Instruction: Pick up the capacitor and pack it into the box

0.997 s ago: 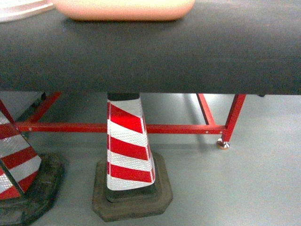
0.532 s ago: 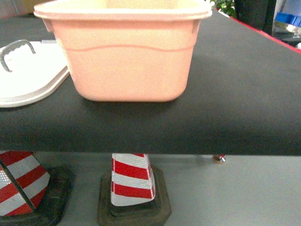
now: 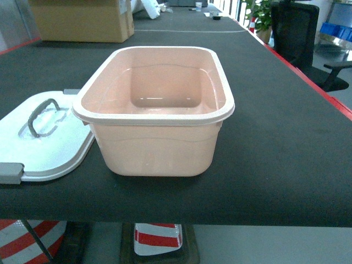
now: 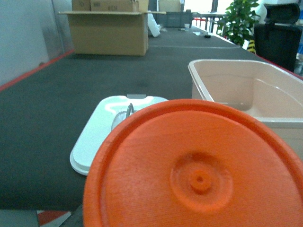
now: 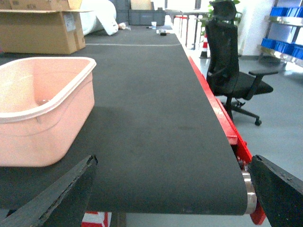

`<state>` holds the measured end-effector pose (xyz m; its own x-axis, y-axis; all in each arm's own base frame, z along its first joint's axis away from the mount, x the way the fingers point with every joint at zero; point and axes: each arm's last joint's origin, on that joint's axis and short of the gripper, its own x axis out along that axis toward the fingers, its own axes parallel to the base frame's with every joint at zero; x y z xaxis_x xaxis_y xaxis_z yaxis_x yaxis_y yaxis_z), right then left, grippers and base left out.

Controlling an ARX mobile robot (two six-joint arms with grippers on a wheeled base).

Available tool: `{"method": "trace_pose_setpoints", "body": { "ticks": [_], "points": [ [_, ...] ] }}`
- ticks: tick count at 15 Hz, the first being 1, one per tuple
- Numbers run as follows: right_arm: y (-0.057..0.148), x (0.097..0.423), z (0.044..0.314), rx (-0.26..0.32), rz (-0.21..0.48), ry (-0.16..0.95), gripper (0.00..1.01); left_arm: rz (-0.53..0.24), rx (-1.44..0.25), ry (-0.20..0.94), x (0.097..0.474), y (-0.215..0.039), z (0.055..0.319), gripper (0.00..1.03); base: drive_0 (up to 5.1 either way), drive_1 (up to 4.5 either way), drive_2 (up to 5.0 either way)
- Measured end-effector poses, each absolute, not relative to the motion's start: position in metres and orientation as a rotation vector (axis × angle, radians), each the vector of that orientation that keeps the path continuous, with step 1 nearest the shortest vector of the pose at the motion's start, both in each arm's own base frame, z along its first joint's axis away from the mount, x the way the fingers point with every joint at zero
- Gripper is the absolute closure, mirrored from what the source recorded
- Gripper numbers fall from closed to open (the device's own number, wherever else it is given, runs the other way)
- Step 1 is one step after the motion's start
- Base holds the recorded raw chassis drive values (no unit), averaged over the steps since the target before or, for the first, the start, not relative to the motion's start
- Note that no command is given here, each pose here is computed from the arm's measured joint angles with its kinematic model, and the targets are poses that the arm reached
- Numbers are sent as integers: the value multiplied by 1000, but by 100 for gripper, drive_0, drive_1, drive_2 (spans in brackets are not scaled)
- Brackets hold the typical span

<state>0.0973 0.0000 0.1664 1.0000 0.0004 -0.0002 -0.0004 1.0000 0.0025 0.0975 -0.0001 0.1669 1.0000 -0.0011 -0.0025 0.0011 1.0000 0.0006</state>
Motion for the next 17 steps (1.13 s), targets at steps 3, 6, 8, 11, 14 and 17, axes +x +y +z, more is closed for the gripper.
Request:
{"method": "trace_pose_setpoints", "body": {
  "ticks": [3,6,8,11,14,17],
  "points": [
    [0,97,167,2,0,-2,3,0,1,3,98,0,167,60,0,0,0],
    [0,97,167,3,0,-2,3,0,1,3,98,0,167,60,0,0,0],
    [0,97,167,3,0,-2,3,0,1,3,98,0,167,60,0,0,0],
    [0,97,167,3,0,-2,3,0,1,3,98,0,167,60,0,0,0],
    [0,97,167,2,0,-2,3,0,1,3,98,0,167,60,0,0,0],
    [0,97,167,2,0,-1,3,107,33,-62,106,-5,177,60,0,0,0]
  ]
}}
